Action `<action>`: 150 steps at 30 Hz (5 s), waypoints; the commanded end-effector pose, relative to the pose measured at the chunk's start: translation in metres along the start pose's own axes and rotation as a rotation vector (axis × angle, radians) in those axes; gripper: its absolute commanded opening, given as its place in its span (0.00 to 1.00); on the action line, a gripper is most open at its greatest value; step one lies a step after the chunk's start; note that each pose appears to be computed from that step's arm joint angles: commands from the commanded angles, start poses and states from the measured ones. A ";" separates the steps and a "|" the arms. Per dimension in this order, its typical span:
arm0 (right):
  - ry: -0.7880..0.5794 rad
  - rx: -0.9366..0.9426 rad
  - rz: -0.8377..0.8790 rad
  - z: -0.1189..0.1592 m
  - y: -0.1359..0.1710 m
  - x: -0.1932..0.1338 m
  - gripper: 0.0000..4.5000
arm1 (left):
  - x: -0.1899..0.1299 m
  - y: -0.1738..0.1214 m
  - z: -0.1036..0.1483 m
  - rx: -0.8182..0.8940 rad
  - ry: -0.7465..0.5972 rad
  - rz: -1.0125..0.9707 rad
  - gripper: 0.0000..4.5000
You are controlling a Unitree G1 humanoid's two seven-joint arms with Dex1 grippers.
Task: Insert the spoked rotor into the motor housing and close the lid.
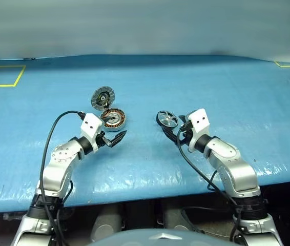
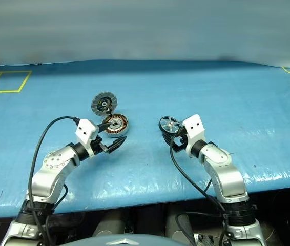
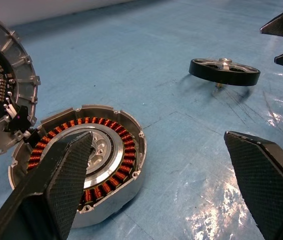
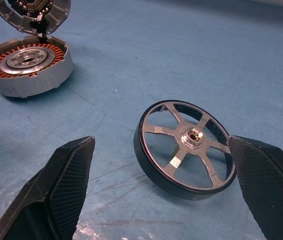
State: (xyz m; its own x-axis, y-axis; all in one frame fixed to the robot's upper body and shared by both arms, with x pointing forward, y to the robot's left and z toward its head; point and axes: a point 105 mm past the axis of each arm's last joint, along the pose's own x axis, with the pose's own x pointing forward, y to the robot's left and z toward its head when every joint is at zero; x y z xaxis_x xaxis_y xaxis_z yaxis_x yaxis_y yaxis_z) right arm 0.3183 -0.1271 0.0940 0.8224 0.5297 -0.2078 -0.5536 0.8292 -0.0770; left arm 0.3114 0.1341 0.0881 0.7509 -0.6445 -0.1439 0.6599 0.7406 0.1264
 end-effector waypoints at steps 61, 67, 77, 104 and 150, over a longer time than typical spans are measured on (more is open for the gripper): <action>-0.148 -0.049 0.106 0.013 0.064 0.014 1.00 | 0.028 0.065 0.053 0.962 0.551 -0.708 1.00; -0.178 -0.031 0.040 0.015 0.059 0.016 1.00 | 0.030 0.071 0.052 0.975 0.609 -0.751 1.00; -0.198 -0.032 -0.010 0.017 0.054 0.015 1.00 | 0.037 0.069 0.050 0.982 0.630 -0.785 0.74; -0.193 -0.030 -0.031 0.016 0.054 0.012 1.00 | 0.038 0.063 0.007 1.028 0.759 -0.863 0.66; -0.013 -0.117 -0.061 -0.012 0.037 -0.035 1.00 | 0.030 -0.031 -0.001 1.383 0.387 -1.289 0.46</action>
State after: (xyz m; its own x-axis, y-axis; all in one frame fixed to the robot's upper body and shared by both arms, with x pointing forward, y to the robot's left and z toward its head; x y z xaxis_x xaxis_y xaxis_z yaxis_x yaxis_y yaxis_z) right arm 0.2681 -0.1153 0.0735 0.8465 0.4808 -0.2286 -0.5220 0.8341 -0.1785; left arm 0.3214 0.0968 0.0858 -0.0063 -0.3943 -0.9190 0.4449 -0.8242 0.3505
